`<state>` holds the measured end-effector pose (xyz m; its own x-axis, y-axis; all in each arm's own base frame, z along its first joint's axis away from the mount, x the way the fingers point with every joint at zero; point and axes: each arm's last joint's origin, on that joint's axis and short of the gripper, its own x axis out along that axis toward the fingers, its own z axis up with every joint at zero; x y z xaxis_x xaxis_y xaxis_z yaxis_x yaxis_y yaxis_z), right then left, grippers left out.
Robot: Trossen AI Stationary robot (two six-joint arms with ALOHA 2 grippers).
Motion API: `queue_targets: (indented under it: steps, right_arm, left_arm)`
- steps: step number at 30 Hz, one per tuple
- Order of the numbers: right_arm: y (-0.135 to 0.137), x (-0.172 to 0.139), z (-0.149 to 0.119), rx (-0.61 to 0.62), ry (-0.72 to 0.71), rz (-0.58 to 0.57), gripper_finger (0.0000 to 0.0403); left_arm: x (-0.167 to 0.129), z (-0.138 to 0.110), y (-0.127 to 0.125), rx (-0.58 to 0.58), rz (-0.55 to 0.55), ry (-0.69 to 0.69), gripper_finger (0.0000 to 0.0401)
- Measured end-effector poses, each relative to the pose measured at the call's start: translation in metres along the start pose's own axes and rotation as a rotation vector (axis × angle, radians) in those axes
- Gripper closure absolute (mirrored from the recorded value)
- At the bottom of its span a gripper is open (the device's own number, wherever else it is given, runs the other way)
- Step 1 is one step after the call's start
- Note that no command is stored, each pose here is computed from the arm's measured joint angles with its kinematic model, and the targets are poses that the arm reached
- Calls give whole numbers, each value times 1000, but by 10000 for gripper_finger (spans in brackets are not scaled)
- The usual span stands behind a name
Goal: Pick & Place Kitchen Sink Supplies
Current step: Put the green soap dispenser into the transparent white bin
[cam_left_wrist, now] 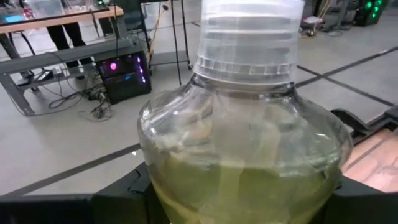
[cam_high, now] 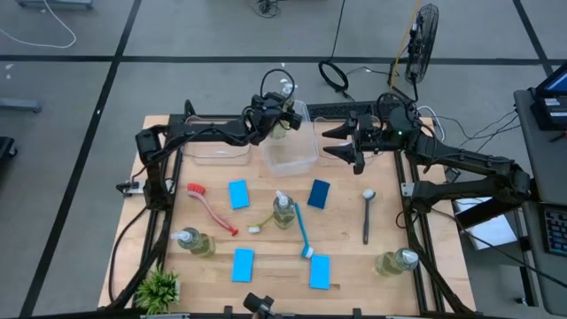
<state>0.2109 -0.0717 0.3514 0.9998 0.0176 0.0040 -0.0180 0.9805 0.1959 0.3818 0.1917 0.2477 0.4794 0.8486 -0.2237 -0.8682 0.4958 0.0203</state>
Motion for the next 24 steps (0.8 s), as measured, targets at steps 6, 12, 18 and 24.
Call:
queue_targets:
  steps: [6,12,18,24]
  right_arm:
    - [0,0,-1,3,5,-1,179]
    - [0,0,-1,0,5,-1,181]
    - [0,0,-1,0,5,-1,179]
    - [0,0,0,0,4,-1,179]
  left_arm:
    - [1,-1,2,8,7,10,177]
    - [2,-7,4,44,17,63,158]
    - [2,-8,4,49,18,70,134]
    - [2,-8,4,52,18,72,125]
